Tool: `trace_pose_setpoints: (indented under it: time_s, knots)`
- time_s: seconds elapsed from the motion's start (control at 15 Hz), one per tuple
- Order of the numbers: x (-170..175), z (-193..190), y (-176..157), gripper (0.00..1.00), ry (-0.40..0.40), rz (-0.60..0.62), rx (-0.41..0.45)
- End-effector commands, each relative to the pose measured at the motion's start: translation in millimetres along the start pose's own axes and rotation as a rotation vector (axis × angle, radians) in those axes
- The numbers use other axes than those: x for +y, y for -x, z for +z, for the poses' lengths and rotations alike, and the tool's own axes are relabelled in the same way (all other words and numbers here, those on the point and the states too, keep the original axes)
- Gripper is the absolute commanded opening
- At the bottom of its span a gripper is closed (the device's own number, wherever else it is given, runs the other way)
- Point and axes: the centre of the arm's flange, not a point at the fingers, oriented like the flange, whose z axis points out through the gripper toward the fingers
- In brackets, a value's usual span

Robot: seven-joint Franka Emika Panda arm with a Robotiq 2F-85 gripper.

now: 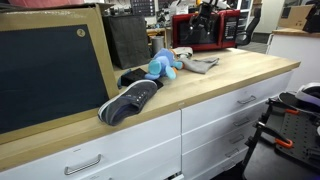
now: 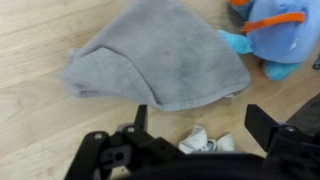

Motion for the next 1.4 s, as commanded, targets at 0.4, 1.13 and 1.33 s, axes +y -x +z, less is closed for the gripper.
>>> trace_pose_setpoints:
  time_s: [0.4, 1.13, 1.33]
  knots:
    - [80, 37, -9, 1.0, 0.245, -0.123, -0.077]
    - [96, 101, 28, 1.0, 0.311, -0.253, -0.142]
    - [94, 113, 34, 0.66, 0.308, -0.282, -0.136]
